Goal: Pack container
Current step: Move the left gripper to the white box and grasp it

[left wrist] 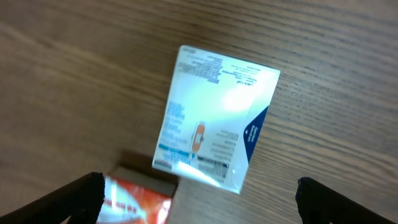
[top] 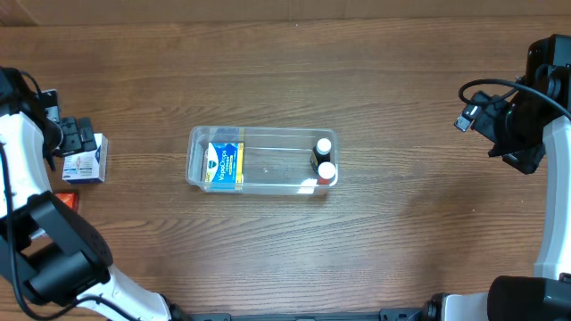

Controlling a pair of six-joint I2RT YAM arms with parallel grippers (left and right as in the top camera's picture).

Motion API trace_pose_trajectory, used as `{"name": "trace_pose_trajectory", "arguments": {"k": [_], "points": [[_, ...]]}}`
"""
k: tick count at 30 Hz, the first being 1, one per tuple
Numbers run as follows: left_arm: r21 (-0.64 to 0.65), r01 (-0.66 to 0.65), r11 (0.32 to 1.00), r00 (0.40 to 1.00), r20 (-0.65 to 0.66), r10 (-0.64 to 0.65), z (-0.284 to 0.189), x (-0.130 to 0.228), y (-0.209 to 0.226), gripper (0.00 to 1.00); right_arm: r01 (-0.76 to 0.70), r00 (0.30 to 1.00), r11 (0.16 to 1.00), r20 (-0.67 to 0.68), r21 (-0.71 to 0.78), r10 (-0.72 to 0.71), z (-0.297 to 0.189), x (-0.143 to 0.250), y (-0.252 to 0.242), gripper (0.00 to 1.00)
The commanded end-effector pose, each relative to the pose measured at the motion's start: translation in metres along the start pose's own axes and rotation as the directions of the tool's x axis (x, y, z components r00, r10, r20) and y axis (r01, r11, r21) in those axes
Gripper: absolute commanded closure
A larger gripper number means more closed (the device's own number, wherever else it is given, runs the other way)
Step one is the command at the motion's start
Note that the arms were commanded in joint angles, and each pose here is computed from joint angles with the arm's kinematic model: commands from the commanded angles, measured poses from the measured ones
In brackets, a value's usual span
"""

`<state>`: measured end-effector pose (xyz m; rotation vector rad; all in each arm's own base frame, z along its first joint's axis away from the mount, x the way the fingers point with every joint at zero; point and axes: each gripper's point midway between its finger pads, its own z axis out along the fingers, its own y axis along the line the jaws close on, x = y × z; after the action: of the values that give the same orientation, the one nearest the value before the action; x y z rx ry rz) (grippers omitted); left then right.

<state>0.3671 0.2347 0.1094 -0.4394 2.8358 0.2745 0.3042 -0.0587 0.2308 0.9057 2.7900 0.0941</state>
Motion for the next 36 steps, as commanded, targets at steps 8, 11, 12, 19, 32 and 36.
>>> {"name": "trace_pose_trajectory", "arguments": {"k": [8,11,12,19,32,36], "points": [[0.075,-0.171,0.982,0.984,-0.038,0.175,0.052,0.001,-0.014,0.00,0.019,1.000,1.000,0.012,-0.011,-0.019,-0.001,-0.001,0.002,0.00],[0.087,-0.195,0.977,0.978,-0.060,0.201,0.066,0.006,-0.016,0.00,0.020,1.000,1.000,0.015,-0.012,-0.019,-0.001,-0.002,0.002,0.00],[0.090,-0.196,0.977,0.977,-0.065,0.202,0.070,0.006,-0.017,0.00,0.023,1.000,1.000,0.016,-0.013,-0.023,-0.001,-0.002,0.003,0.00],[0.112,-0.195,0.974,0.973,-0.099,0.206,0.096,0.013,-0.022,0.00,0.035,0.999,0.999,0.020,-0.014,-0.035,-0.002,-0.003,0.003,0.00],[0.127,-0.114,0.985,0.985,-0.113,0.129,0.101,0.012,-0.026,0.24,0.038,0.999,0.999,0.020,-0.014,-0.037,-0.002,-0.003,0.003,0.01],[0.122,-0.079,0.989,0.989,-0.118,0.093,0.096,0.009,-0.025,0.36,0.038,0.999,0.999,0.019,-0.014,-0.037,-0.001,-0.003,0.003,0.00]]}}
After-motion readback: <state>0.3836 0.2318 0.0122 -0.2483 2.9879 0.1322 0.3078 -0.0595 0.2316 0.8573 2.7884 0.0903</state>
